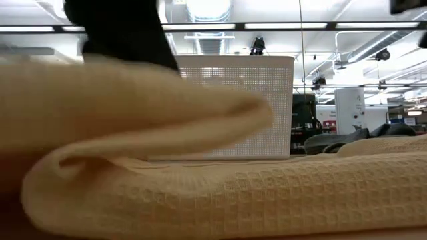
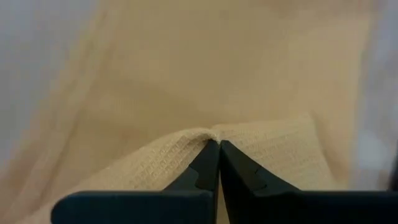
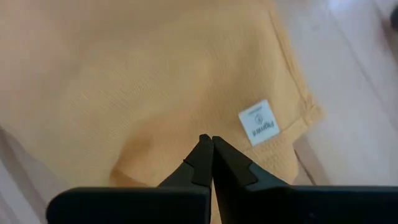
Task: Fold towel
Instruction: Fold the yellow towel
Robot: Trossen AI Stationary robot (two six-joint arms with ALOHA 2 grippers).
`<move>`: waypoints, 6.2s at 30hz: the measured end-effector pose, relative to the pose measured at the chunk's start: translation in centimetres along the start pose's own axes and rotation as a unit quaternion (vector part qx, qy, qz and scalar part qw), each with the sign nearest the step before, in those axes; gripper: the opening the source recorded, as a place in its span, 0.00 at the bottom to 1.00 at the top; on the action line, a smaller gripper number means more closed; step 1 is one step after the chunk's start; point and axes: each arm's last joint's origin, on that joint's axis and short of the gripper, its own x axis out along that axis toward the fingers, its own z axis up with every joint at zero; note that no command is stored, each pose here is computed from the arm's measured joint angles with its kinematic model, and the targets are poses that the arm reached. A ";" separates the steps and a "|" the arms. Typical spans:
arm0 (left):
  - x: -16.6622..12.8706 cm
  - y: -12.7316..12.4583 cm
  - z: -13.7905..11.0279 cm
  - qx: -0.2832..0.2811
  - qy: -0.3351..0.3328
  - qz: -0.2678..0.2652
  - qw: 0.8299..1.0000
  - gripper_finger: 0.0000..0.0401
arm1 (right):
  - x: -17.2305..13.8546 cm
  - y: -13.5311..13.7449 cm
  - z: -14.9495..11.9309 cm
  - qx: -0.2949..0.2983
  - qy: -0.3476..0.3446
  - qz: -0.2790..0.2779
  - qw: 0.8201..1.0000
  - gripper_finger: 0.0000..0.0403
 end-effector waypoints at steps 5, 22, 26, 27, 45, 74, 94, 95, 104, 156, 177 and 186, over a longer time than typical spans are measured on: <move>0.8 0.9 -1.5 -0.016 0.112 0.017 0.993 0.00 | 1.4 0.0 -0.6 0.005 0.014 -0.015 1.000 0.00; -12.3 0.6 -6.7 -0.017 0.226 0.003 0.974 0.00 | 2.0 1.2 0.2 0.000 -0.003 0.033 0.999 0.00; -12.7 0.7 -6.6 -0.046 0.231 0.002 0.972 0.00 | 1.8 1.3 0.2 -0.001 -0.009 0.035 0.999 0.00; -12.7 0.7 -6.6 -0.046 0.238 0.005 0.970 0.00 | 1.8 1.3 0.3 -0.001 -0.014 0.034 0.999 0.00; -13.4 0.9 -8.3 -0.051 0.242 0.039 0.968 0.01 | 8.7 4.6 5.1 -0.051 -0.009 0.119 0.992 0.00; -3.6 -0.5 0.3 0.054 -0.105 -0.046 0.992 0.40 | 3.7 3.9 4.1 -0.048 -0.046 0.138 0.988 0.00; 7.8 1.4 -1.3 0.017 0.012 -0.033 0.999 0.19 | 2.6 0.6 0.7 0.031 0.042 -0.002 0.999 0.05; 7.8 1.5 -1.3 0.013 0.014 -0.031 0.999 0.18 | 2.6 0.6 0.7 0.032 0.050 0.000 0.998 0.07; 7.5 1.6 -1.5 0.011 0.021 -0.023 0.999 0.13 | 3.7 0.4 0.4 0.083 0.062 0.011 0.995 0.32; 7.6 1.6 -1.7 0.018 -0.001 -0.009 1.000 0.09 | 0.6 -0.7 2.9 -0.012 0.049 -0.069 0.996 0.04; 7.6 1.6 -1.7 0.018 -0.004 -0.007 1.000 0.09 | -0.3 1.4 -2.0 -0.119 0.056 0.031 0.991 0.36; 7.6 1.6 -1.7 0.018 -0.004 -0.007 1.000 0.09 | 2.8 0.9 -4.2 -0.098 0.058 0.070 0.991 0.31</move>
